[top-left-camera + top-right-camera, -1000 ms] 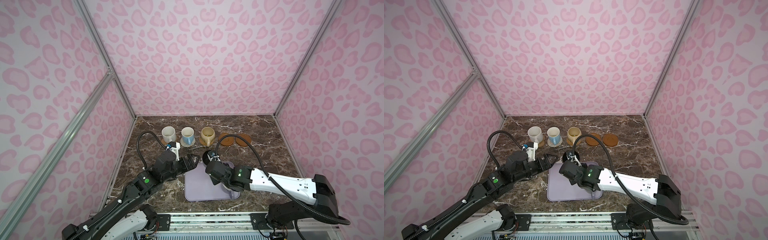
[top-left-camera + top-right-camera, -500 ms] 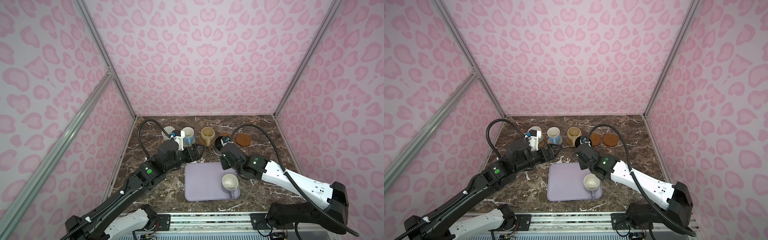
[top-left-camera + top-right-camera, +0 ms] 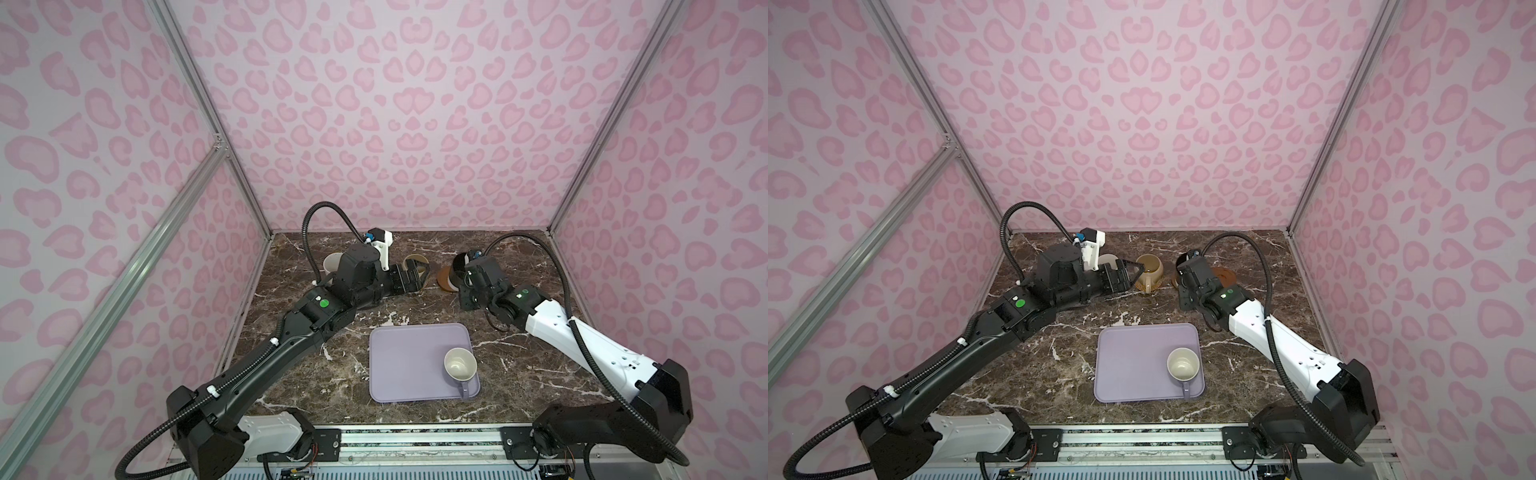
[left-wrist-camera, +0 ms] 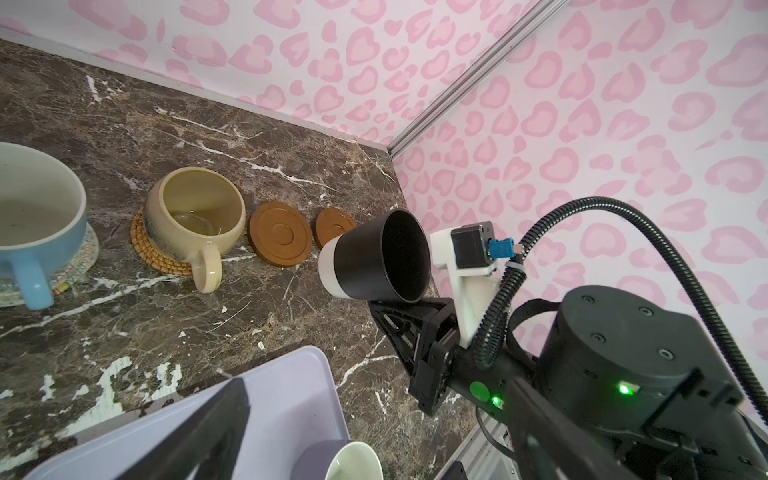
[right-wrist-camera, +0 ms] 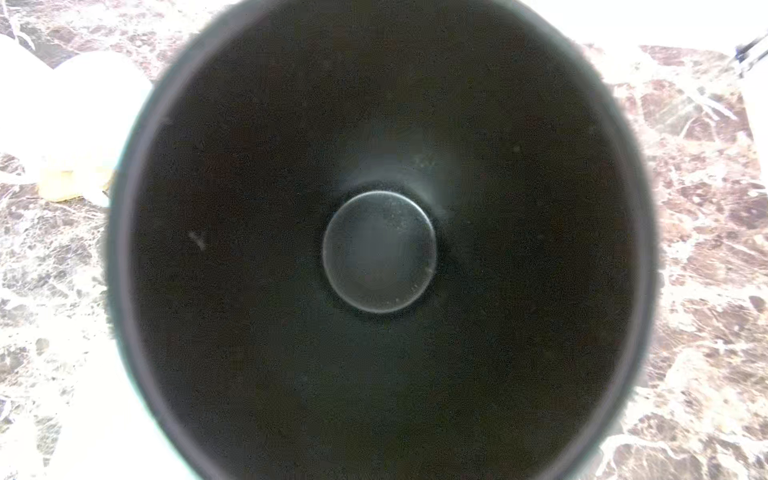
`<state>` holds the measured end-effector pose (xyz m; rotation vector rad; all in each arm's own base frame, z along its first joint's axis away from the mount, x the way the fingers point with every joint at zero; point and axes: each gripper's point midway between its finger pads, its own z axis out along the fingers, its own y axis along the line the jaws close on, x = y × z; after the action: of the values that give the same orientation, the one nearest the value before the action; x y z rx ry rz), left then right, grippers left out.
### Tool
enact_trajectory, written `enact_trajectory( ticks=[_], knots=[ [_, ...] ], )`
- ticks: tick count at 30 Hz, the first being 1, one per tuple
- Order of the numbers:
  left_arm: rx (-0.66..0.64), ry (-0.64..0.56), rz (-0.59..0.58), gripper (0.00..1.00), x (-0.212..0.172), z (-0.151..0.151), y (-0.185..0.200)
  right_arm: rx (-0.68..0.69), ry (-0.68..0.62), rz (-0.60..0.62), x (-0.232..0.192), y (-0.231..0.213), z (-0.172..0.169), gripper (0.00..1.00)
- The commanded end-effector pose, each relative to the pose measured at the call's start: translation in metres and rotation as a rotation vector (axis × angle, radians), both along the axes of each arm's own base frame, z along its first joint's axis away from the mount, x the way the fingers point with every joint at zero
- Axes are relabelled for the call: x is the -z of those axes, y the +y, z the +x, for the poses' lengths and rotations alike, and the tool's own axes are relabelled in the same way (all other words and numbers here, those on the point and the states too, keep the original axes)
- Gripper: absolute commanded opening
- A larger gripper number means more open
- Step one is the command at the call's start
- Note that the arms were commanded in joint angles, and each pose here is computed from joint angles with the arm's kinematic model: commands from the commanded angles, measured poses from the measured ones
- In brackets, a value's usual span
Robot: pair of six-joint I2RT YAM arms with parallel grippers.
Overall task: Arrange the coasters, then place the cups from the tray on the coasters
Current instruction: 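Lift the black mug with the right gripper toward the brown wooden coaster, then lower the black mug onto the wooden coaster and open the right gripper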
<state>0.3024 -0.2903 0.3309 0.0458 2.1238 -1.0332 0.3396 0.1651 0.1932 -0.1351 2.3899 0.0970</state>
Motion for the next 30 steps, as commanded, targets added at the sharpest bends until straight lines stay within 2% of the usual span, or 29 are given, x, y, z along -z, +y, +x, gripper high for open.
enact_trajectory(
  ticks=[1, 10, 16, 30],
  knots=[
    [0.015, -0.027, -0.001, 0.98, -0.008, 0.010, -0.007, -0.011, -0.061, 0.054, -0.012, 0.006, 0.023, 0.00],
    [-0.013, 0.014, 0.012, 0.98, 0.005, 0.050, -0.025, 0.059, 0.015, 0.023, 0.010, -0.009, 0.059, 0.00],
    [-0.015, 0.047, -0.015, 0.98, 0.019, 0.074, -0.041, 0.056, 0.055, 0.026, 0.029, -0.002, 0.080, 0.00],
    [-0.094, 0.111, 0.018, 0.98, 0.061, 0.115, -0.053, 0.103, 0.117, 0.021, 0.074, 0.001, 0.110, 0.00]
  ],
)
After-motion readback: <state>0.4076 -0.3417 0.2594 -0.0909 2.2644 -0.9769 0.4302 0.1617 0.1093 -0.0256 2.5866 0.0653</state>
